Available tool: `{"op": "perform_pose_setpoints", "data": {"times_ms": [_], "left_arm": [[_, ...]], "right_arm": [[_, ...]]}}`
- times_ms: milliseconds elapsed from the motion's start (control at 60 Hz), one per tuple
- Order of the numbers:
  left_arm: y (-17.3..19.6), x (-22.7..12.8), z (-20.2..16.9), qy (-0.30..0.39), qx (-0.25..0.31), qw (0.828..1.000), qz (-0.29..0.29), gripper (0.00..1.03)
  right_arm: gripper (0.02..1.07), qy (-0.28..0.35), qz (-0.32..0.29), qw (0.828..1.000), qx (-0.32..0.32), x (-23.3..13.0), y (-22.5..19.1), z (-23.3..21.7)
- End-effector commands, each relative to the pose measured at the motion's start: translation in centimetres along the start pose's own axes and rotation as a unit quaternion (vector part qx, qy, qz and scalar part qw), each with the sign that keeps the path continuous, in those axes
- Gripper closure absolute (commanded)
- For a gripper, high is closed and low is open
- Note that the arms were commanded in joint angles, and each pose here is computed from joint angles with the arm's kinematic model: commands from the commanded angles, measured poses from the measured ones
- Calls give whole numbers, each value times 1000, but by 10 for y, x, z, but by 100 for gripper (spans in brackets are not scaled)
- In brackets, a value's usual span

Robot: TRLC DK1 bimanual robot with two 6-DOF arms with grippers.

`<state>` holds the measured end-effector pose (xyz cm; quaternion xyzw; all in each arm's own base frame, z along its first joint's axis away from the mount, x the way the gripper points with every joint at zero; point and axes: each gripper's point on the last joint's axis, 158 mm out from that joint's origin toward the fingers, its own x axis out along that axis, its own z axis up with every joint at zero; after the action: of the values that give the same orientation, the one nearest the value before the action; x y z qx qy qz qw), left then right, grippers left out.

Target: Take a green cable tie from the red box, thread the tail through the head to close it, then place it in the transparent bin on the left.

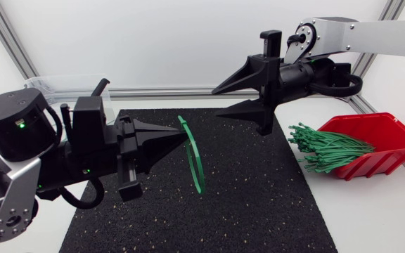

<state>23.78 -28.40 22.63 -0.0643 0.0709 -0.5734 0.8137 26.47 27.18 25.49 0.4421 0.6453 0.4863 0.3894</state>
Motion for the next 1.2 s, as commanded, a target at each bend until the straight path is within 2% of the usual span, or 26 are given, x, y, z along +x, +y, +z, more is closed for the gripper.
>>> {"op": "perform_pose_setpoints", "data": {"times_ms": [0,217,450,483,550,683,783,1183], "left_arm": [[-10,3,-13,11,16,1000,-18,99],[-21,9,-18,20,19,999,-36,99],[-24,9,-17,20,20,999,-39,99],[-24,10,-17,20,20,999,-40,99],[-24,10,-16,20,20,999,-40,99],[-25,9,-16,20,20,999,-39,99],[-24,9,-16,20,20,999,-39,99],[-27,9,-15,22,18,999,-41,99]], "right_arm": [[56,5,-3,999,41,2,-16,15],[56,45,-14,998,29,31,-15,7],[57,61,-18,998,21,42,-13,-1],[59,62,-21,998,23,42,-15,-1],[71,62,-24,997,24,42,-17,0],[72,64,-31,997,31,42,-23,-4],[79,65,-31,997,36,41,-25,-8],[85,68,-35,996,35,41,-25,-20]]}}
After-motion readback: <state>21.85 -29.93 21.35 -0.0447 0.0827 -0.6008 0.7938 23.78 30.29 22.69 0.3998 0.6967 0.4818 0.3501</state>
